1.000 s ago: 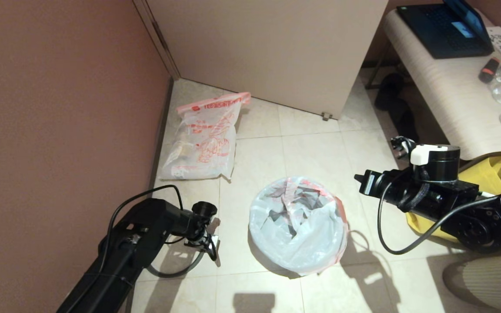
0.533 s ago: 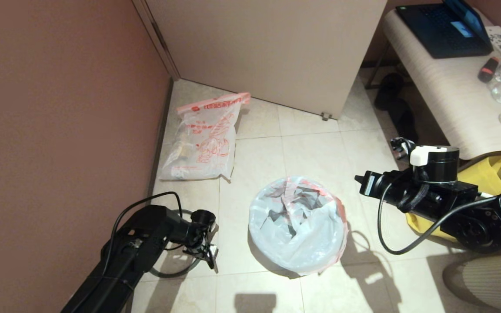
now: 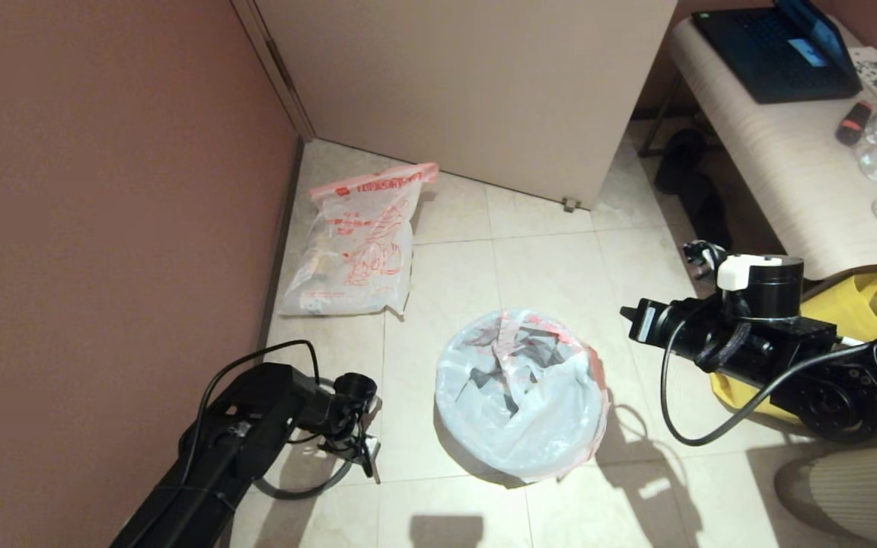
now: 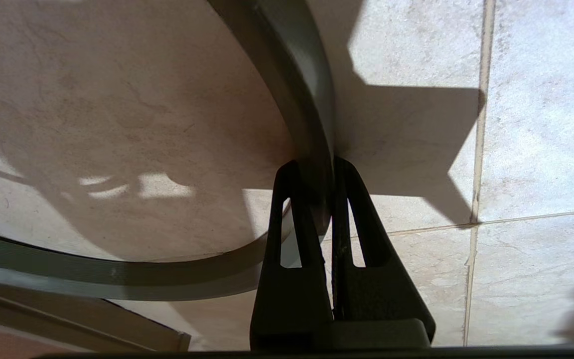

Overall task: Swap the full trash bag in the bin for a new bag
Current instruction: Place the trash can ring on the trash can

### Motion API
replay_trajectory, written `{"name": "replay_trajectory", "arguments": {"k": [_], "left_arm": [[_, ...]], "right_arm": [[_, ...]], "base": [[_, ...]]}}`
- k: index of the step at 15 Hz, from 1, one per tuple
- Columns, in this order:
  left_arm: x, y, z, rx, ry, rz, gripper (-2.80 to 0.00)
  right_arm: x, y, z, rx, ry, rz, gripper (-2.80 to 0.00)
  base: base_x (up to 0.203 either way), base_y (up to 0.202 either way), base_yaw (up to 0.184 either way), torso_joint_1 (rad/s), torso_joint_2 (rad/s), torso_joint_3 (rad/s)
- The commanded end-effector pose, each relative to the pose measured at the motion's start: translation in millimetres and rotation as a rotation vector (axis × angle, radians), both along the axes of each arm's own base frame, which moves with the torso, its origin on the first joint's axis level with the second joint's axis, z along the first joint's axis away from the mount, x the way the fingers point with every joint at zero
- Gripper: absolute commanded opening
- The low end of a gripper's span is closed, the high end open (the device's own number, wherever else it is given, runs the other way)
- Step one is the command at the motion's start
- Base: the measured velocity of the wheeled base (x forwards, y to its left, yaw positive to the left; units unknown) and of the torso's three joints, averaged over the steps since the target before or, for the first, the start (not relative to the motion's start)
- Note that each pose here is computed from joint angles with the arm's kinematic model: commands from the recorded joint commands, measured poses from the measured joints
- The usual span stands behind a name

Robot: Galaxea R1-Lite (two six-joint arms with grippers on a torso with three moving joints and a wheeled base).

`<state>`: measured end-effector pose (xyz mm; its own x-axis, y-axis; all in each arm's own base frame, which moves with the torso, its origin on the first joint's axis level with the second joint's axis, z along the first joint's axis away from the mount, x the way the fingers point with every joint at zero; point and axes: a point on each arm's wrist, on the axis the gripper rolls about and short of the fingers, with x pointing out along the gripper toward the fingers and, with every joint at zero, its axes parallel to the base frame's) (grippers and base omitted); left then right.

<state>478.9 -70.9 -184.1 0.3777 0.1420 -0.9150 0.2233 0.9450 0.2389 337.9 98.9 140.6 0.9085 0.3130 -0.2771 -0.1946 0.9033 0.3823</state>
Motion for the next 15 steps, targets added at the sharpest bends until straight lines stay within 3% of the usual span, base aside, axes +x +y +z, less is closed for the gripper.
{"name": "replay_trajectory", "arguments": {"k": [1,3,7,12,15], "left_arm": [[-0.7,-0.1,-2.4,0.000,0.003,-0.002,-2.80],[2.7,-3.8,6.5,-0.003,-0.023,-0.003,-2.80],[7.3,-35.8,64.0,-0.031,-0.116,0.046,-2.80],[-7.2,-67.0,198.8,-0.024,-0.236,0.048,-2.80],[-38.1,-73.0,263.2,0.055,-0.245,0.113,-2.80]], "right_arm": [[0.1,0.3,0.1,0.003,-0.003,0.001,-2.80],[0.0,0.0,1.6,0.004,-0.007,0.000,-2.80],[-2.8,-4.8,11.1,0.012,-0.033,-0.011,-2.80],[-20.2,-16.2,48.4,0.042,-0.135,-0.030,-2.80],[-31.4,-23.3,68.7,0.057,-0.194,-0.043,-2.80]], "base": [[0.000,0.000,0.000,0.000,0.00,0.000],[0.000,0.000,0.000,0.000,0.00,0.000],[0.000,0.000,0.000,0.000,0.00,0.000],[0.000,0.000,0.000,0.000,0.00,0.000],[0.000,0.000,0.000,0.000,0.00,0.000]]}}
